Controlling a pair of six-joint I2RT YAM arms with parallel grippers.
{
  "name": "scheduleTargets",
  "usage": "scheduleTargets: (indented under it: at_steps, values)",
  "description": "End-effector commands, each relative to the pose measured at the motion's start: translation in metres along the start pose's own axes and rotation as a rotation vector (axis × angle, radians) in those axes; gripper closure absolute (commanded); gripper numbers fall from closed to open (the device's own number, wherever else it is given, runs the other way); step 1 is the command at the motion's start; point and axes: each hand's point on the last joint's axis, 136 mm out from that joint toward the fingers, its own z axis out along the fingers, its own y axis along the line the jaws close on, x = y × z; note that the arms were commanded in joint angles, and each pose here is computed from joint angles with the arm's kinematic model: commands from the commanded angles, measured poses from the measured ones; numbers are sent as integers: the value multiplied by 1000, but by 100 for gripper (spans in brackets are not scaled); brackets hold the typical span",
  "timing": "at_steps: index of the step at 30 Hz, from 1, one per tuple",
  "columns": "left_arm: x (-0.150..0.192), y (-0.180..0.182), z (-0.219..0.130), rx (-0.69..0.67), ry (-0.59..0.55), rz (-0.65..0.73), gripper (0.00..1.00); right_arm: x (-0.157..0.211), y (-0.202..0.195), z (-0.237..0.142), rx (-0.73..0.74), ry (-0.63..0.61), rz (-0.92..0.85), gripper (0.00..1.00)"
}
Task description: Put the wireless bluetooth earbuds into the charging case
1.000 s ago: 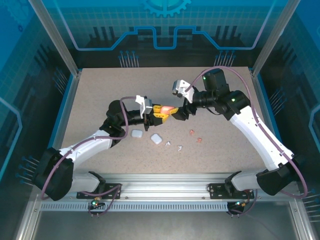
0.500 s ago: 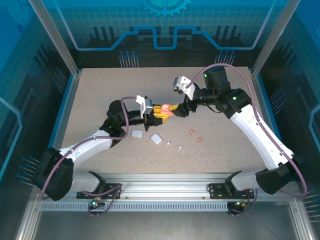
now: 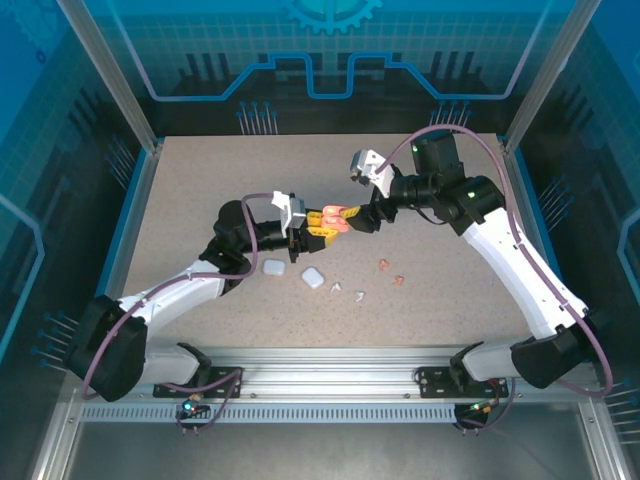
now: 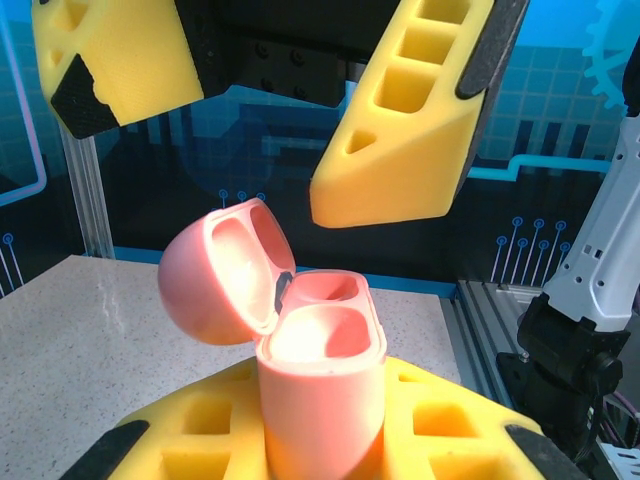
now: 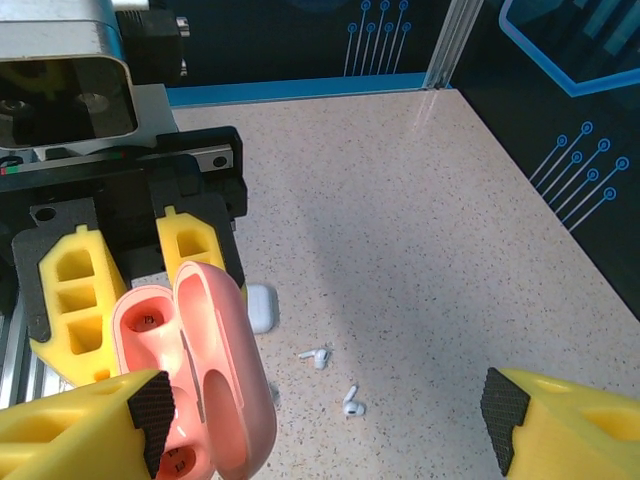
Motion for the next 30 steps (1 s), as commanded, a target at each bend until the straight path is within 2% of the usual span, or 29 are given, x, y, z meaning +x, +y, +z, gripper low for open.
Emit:
scheduleTargets:
  at_steps: [1, 7, 14, 20, 27, 30]
  values:
    - [-4, -10, -2, 29, -16, 42, 90, -3, -4, -5, 5, -3, 25, 16]
    - [-3, -4, -3, -5, -16, 40, 90, -10, 5, -16, -17, -49, 15, 15]
    - [6, 8, -6, -87, -17, 41, 91, 25, -17, -29, 157, 43, 153, 15]
    - [2, 8, -12, -121, -49, 73, 91, 86, -29, -33, 314, 193, 420, 17]
    - [-1, 6, -14, -124, -62, 93, 91, 185, -15, -14, 381, 468, 711, 18]
    - [-3, 3, -15, -120, -70, 103, 91, 222, -7, -1, 396, 570, 854, 25]
